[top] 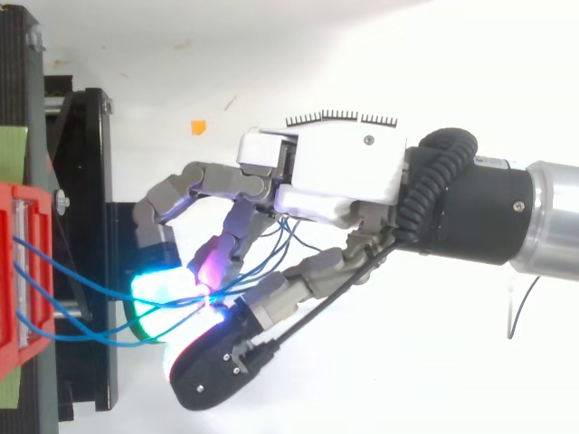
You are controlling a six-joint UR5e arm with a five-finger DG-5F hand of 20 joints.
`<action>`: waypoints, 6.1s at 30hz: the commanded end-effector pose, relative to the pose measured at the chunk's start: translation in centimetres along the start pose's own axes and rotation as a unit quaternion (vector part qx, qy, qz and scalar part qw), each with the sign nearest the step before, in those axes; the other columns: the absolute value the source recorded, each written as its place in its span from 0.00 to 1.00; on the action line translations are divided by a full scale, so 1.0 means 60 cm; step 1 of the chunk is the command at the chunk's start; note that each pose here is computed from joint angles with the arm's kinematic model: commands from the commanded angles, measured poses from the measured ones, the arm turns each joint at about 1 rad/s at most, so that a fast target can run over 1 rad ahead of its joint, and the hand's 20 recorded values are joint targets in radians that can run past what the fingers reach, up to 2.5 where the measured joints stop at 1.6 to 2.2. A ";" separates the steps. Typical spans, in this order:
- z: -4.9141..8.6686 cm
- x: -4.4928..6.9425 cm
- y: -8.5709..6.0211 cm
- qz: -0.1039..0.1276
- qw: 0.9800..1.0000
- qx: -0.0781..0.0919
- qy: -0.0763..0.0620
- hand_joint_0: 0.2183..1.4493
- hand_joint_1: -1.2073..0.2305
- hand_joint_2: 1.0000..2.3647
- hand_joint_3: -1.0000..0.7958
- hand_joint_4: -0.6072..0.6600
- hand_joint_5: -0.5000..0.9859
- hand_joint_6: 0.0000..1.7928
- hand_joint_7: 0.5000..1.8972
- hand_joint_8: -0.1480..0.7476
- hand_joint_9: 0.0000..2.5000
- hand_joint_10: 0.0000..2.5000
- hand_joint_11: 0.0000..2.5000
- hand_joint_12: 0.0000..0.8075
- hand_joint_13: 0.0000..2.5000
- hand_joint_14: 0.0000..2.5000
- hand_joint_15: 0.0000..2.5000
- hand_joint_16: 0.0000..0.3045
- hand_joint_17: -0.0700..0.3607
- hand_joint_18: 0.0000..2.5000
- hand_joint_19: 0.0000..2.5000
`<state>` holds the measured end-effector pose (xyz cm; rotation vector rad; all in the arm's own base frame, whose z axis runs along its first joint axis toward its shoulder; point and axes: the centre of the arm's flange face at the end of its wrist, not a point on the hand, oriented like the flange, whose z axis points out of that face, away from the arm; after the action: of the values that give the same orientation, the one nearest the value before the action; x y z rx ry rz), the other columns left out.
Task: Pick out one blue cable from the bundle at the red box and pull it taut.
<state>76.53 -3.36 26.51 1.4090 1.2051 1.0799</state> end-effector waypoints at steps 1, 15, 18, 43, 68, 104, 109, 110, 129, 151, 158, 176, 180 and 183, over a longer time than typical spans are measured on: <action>0.000 -0.001 0.000 0.001 1.000 -0.001 0.000 0.44 0.17 0.00 0.28 0.31 0.27 0.52 0.53 0.46 0.50 0.01 0.25 0.42 0.37 0.01 0.19 0.13 0.38 0.32 0.22; 0.000 -0.001 0.000 0.000 1.000 0.000 0.000 0.22 0.28 0.00 0.28 0.50 0.26 0.49 0.34 0.48 0.50 0.01 0.24 0.46 0.37 0.01 0.19 0.16 0.42 0.32 0.23; 0.000 -0.001 0.000 0.001 1.000 -0.001 0.000 0.20 0.32 0.00 0.28 0.51 0.26 0.49 0.31 0.49 0.51 0.01 0.24 0.48 0.38 0.01 0.19 0.17 0.43 0.33 0.23; 0.000 0.000 0.002 0.000 1.000 -0.002 0.000 0.39 0.20 0.01 0.37 0.48 0.27 0.51 0.43 0.49 0.53 0.01 0.26 0.44 0.38 0.01 0.20 0.15 0.40 0.32 0.24; 0.005 0.001 0.006 0.000 1.000 -0.014 0.001 0.28 0.40 0.00 0.28 0.50 0.28 0.49 0.42 0.49 0.56 0.01 0.26 0.46 0.40 0.01 0.21 0.16 0.41 0.33 0.25; 0.005 0.005 0.008 -0.001 1.000 -0.015 0.002 0.31 0.26 0.02 0.45 0.51 0.26 0.49 0.41 0.49 0.52 0.01 0.26 0.46 0.38 0.01 0.21 0.16 0.42 0.31 0.26; 0.005 0.001 0.008 -0.001 1.000 -0.016 0.000 0.33 0.23 0.02 0.46 0.49 0.26 0.50 0.42 0.48 0.51 0.01 0.27 0.45 0.38 0.01 0.21 0.16 0.42 0.31 0.26; 0.005 0.002 0.008 -0.001 1.000 -0.015 0.001 0.33 0.22 0.02 0.45 0.49 0.25 0.50 0.41 0.49 0.51 0.01 0.26 0.45 0.37 0.01 0.21 0.16 0.42 0.31 0.26; 0.005 0.001 0.008 -0.001 1.000 -0.016 0.000 0.49 0.17 0.00 0.28 0.39 0.22 0.54 0.34 0.39 0.42 0.01 0.27 0.40 0.34 0.01 0.21 0.13 0.37 0.29 0.23; 0.005 0.001 0.008 0.001 1.000 -0.016 0.000 0.27 0.55 0.00 0.28 0.48 0.26 0.49 0.34 0.46 0.55 0.01 0.27 0.44 0.41 0.01 0.22 0.16 0.42 0.33 0.26; 0.006 0.002 0.010 0.000 1.000 -0.016 0.000 0.30 0.45 0.00 0.28 0.48 0.26 0.49 0.36 0.46 0.55 0.01 0.28 0.44 0.41 0.01 0.22 0.16 0.42 0.33 0.27; 0.006 -0.004 0.011 -0.011 1.000 -0.017 -0.001 0.43 0.21 0.00 0.28 0.35 0.25 0.52 0.39 0.43 0.50 0.01 0.28 0.40 0.38 0.01 0.22 0.15 0.40 0.32 0.25; 0.008 -0.005 0.012 -0.021 1.000 -0.021 -0.002 0.43 0.21 0.00 0.28 0.33 0.24 0.52 0.37 0.42 0.49 0.01 0.28 0.40 0.38 0.01 0.22 0.15 0.40 0.31 0.24; 0.010 -0.008 0.015 -0.027 0.999 -0.028 -0.003 0.41 0.20 0.00 0.28 0.35 0.24 0.53 0.36 0.42 0.49 0.01 0.28 0.40 0.37 0.01 0.22 0.15 0.40 0.31 0.24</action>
<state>77.10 -3.85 27.15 1.3462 1.1944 1.0678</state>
